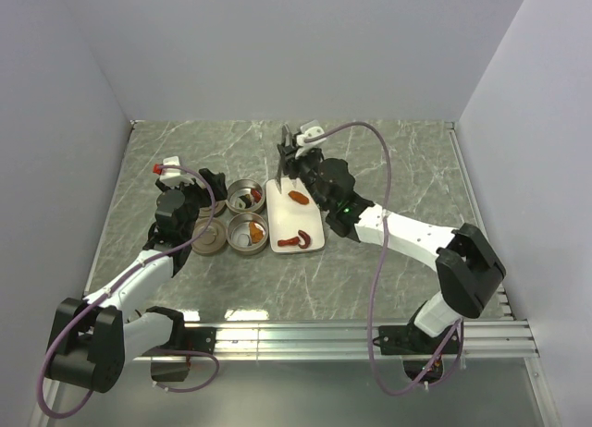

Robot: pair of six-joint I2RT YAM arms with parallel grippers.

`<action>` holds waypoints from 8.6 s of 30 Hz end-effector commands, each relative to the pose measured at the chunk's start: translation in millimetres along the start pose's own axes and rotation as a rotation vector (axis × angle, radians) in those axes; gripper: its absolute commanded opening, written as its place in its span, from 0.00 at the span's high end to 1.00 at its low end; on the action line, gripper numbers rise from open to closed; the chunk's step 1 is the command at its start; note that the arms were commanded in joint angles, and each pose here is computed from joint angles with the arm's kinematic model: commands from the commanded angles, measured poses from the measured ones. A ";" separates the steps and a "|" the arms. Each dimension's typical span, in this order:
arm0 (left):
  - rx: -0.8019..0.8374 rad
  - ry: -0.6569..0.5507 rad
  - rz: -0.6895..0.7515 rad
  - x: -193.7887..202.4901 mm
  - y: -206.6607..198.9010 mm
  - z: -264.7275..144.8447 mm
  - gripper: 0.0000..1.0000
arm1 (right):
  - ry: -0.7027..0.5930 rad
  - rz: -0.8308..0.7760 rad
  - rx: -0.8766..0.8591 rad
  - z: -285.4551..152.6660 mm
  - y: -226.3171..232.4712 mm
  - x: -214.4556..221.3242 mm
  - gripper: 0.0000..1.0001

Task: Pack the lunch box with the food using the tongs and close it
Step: Pick up the food using the clamp, then place the food into the lunch box, then pick up the food using the clamp, then place the food into the lunch box

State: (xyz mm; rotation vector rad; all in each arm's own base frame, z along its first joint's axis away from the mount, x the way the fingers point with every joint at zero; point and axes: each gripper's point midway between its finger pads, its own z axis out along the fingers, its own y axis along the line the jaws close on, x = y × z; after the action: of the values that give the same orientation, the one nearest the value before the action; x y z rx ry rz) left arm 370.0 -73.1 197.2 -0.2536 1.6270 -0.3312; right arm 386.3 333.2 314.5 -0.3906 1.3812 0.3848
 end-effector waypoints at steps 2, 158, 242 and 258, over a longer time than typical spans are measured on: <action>0.042 -0.041 -0.016 -13.3 -10.1 1.9 0.00 | -0.023 0.013 0.032 0.3 -27.8 3.9 0.55; 0.031 -0.022 -0.024 -8.2 -7.6 4.1 0.01 | -0.037 -0.092 -0.388 -116.7 72.1 -15.4 0.54; 0.008 -0.020 -0.032 -6.9 0.3 7.5 0.01 | -0.075 -0.031 -0.509 54.4 96.3 -17.0 0.85; 0.011 -0.014 -0.030 -5.2 -0.1 9.5 0.00 | -0.019 -0.057 -0.515 77.1 90.8 7.8 0.73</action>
State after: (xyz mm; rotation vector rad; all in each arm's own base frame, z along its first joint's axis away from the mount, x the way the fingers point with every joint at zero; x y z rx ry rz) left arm 374.4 -69.4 182.2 -0.2681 1.6667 -0.3265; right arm 407.7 447.1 273.0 -0.8551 1.3464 0.6948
